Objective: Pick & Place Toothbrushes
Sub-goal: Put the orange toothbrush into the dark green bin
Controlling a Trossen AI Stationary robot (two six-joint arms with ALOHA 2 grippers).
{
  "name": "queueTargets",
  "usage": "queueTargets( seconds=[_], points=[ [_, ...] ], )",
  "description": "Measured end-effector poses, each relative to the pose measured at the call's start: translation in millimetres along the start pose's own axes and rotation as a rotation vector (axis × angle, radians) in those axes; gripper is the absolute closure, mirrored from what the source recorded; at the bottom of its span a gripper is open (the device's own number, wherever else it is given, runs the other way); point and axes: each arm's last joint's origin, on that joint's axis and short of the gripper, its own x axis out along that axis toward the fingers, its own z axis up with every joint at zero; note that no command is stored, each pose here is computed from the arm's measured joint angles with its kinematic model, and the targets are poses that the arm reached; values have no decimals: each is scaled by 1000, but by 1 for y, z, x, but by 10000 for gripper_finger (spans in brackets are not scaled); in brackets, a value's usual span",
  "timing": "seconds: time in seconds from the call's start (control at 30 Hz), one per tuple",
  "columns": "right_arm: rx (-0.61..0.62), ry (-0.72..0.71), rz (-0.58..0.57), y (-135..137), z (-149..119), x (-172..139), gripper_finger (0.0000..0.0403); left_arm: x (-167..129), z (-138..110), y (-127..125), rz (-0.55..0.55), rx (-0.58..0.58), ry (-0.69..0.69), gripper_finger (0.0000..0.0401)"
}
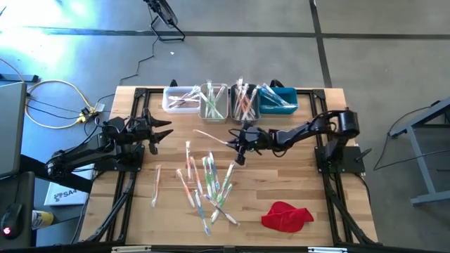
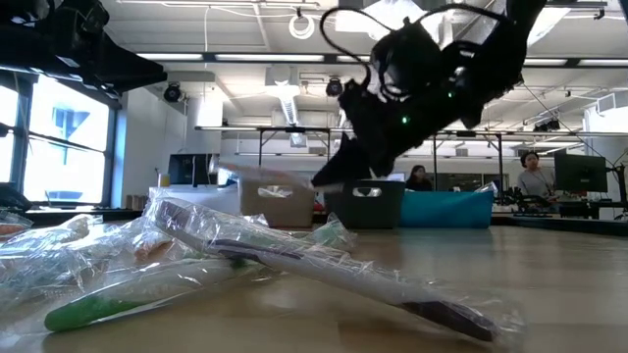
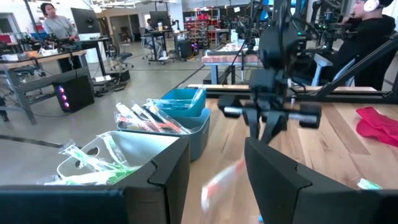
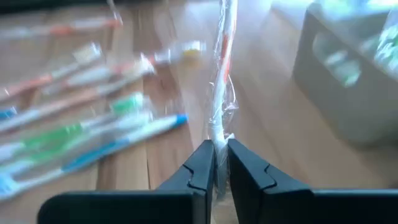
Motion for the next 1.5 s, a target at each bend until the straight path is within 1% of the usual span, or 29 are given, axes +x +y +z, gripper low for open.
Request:
queueTargets(
  seconds=[0.23,0.43,0.67,0.77,0.9,1.03,1.13,1.27,1.37,1.5],
  points=[
    [-46,-79,-2,3,31,-29,372,0,0,0,-1,0,0,251],
    [-44,-77,-174,-3,50,-61,372,0,0,0,-1,0,0,251],
    [-44,-68,-348,-10,62,-96,372,0,0,0,-4,0,0,251],
    [-38,-76,-410,-14,65,-103,372,0,0,0,-4,0,0,251],
    [-28,-50,-486,-26,64,-107,372,0,0,0,-4,0,0,251],
    [-3,23,-543,-45,59,-108,372,0,0,0,-4,0,0,251],
    [52,60,-553,-61,56,-109,372,0,0,0,-4,0,0,251],
    [118,64,-523,-80,51,-111,372,0,0,0,-3,0,0,251],
    [164,33,-488,-94,46,-111,372,0,0,0,-3,0,0,251],
    [215,-19,-453,-108,29,-112,372,0,0,0,-3,0,0,251]
  ],
)
